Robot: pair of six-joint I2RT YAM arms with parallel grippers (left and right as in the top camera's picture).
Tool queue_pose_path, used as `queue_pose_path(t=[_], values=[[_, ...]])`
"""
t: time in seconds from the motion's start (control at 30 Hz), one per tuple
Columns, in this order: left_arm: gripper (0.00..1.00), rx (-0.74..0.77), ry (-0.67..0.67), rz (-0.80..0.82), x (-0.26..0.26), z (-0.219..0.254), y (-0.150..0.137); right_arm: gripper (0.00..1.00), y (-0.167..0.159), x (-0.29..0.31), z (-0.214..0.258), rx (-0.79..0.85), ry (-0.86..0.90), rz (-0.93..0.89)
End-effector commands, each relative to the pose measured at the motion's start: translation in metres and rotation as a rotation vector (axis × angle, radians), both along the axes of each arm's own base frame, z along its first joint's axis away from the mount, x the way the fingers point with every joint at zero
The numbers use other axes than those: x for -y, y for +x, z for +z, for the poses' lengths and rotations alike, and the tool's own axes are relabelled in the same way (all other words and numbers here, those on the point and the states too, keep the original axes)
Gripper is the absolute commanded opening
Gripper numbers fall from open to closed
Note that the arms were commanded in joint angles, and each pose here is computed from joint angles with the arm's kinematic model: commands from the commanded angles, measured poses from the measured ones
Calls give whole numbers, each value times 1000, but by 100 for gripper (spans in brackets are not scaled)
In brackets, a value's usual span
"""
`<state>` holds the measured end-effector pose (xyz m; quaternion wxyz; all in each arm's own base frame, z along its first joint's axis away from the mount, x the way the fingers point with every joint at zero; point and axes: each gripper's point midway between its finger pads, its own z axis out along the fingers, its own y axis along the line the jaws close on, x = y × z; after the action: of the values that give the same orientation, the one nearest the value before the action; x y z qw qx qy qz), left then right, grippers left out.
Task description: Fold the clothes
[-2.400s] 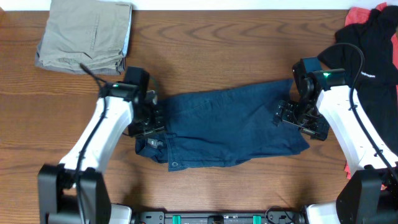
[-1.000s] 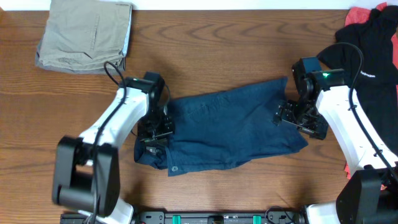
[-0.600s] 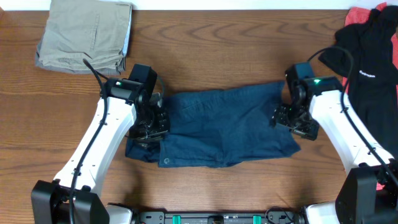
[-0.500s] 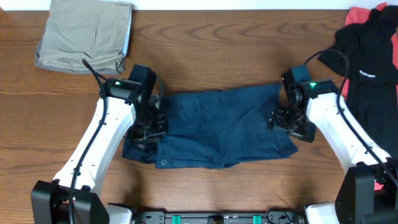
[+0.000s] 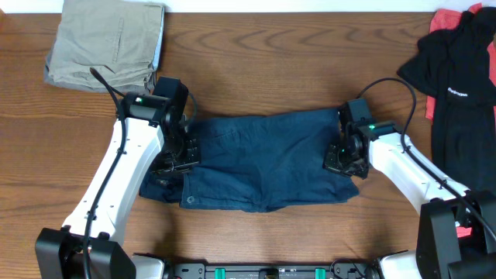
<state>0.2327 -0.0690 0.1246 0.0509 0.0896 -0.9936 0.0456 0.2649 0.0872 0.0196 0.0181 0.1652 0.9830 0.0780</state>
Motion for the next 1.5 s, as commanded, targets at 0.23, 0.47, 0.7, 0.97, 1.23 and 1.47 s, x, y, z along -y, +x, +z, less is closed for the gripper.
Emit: queue_pose_path(t=[0.23,0.47,0.7,0.97,1.23,1.47], values=[[6,43,112,25,-21,-4,8,1,-13,-27,-26,-74,59,20],[6,31,138,88,-42,-3,8,1,-34,-24,-62,-227,42,4],[6,-25,247,191,-85,-3,-5,1,-37,-18,-67,-242,13,0],[40,-69,241,265,-101,-10,-16,1,-35,-16,-67,-236,0,-1],[58,-60,240,266,-101,0,-13,1,-30,-6,-49,-273,-43,-28],[40,33,14,188,-64,16,5,1,-5,15,17,-245,-130,-25]])
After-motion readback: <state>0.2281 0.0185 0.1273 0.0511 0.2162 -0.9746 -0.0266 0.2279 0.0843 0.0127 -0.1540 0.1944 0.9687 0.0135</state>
